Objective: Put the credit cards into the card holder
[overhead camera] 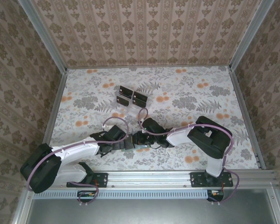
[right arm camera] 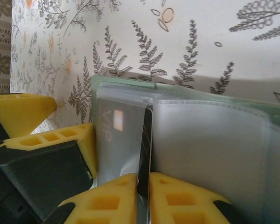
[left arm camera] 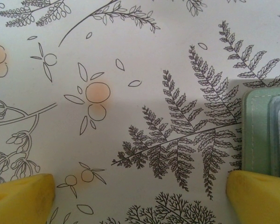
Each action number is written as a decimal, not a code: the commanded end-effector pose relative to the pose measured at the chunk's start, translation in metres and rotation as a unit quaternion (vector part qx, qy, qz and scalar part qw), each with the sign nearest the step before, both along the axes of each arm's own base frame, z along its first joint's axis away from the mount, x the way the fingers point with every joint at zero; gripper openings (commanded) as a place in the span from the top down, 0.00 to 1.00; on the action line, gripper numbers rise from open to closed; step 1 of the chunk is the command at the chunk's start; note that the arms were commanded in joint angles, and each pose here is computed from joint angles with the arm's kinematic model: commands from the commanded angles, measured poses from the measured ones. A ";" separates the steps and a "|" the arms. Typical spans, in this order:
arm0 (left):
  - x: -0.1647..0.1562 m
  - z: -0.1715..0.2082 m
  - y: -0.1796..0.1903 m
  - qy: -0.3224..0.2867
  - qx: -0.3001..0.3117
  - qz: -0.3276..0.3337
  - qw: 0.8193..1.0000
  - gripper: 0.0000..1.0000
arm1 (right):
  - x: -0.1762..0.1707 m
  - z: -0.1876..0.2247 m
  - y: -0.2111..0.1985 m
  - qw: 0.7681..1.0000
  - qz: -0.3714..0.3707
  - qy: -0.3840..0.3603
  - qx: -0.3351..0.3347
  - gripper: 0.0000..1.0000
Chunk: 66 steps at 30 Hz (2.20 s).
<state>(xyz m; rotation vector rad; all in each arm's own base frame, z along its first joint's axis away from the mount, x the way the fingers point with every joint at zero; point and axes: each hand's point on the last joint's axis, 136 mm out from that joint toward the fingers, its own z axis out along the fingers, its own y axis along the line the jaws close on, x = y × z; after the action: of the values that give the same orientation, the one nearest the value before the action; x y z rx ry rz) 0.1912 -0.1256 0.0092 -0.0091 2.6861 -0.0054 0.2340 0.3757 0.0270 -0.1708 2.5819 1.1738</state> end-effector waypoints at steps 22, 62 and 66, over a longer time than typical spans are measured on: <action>0.005 0.034 0.020 -0.027 -0.031 0.031 0.999 0.00 | -0.016 0.032 -0.035 0.996 0.026 -0.034 -0.077 0.72; 0.003 0.014 0.007 -0.012 -0.055 0.020 0.998 0.00 | -0.012 0.023 -0.003 0.996 0.062 -0.014 -0.066 0.82; 0.005 0.017 0.004 -0.013 -0.058 0.015 0.998 0.00 | -0.008 0.045 -0.018 0.994 0.054 -0.047 -0.084 0.70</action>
<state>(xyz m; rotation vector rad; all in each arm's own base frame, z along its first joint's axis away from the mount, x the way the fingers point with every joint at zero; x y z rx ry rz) 0.1954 -0.1188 0.0255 -0.1112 2.6524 -0.1444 0.2235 0.3658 0.0462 -0.3521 2.6719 1.0000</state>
